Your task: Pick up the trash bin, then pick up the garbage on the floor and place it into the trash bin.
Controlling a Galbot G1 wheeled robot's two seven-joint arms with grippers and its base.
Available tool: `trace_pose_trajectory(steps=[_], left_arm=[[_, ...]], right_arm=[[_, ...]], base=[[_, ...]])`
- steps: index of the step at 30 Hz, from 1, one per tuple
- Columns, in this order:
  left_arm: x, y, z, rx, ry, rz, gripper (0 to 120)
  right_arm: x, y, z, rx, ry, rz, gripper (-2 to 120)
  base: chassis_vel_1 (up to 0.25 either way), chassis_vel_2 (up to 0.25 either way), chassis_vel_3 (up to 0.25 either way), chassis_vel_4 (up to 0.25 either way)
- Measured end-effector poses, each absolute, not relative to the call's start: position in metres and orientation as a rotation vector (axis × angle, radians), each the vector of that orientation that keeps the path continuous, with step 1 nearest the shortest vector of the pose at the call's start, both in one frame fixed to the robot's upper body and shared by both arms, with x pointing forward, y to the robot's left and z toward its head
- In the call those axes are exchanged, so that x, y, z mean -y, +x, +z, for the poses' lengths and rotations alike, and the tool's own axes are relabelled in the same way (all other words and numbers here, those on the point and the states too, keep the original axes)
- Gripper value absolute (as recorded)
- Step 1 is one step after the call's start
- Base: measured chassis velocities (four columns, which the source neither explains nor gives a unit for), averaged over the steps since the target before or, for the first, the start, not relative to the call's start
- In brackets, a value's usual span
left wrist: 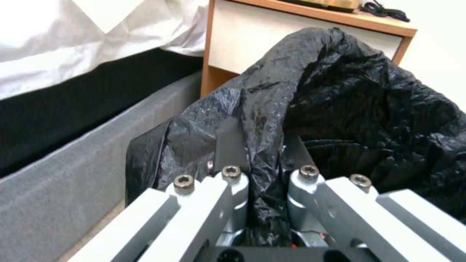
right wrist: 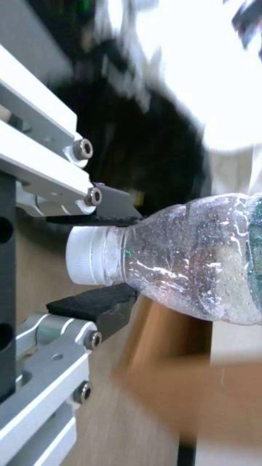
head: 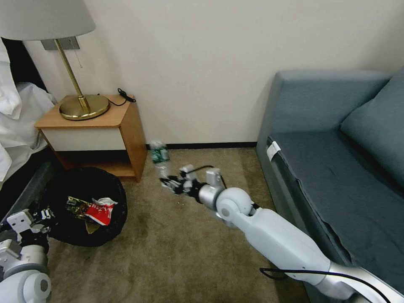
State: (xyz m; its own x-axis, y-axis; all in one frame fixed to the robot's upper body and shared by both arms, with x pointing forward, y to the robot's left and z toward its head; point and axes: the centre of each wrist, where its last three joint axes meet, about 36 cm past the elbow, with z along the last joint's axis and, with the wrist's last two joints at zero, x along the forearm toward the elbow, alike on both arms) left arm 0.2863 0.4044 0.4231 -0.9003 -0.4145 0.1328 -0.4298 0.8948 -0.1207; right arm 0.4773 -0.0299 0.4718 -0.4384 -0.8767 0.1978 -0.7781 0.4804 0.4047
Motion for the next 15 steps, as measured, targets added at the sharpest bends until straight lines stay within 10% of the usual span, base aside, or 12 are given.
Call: trace_pose_trajectory(steps=[15], left_arm=[[-0.386,0.288,0.433,2.971,0.586,0.314,5]], right_arm=[[-0.047,0.444,0.447,2.104,1.646,-0.438,26]], base=[[0.0,0.0,0.0,0.0]])
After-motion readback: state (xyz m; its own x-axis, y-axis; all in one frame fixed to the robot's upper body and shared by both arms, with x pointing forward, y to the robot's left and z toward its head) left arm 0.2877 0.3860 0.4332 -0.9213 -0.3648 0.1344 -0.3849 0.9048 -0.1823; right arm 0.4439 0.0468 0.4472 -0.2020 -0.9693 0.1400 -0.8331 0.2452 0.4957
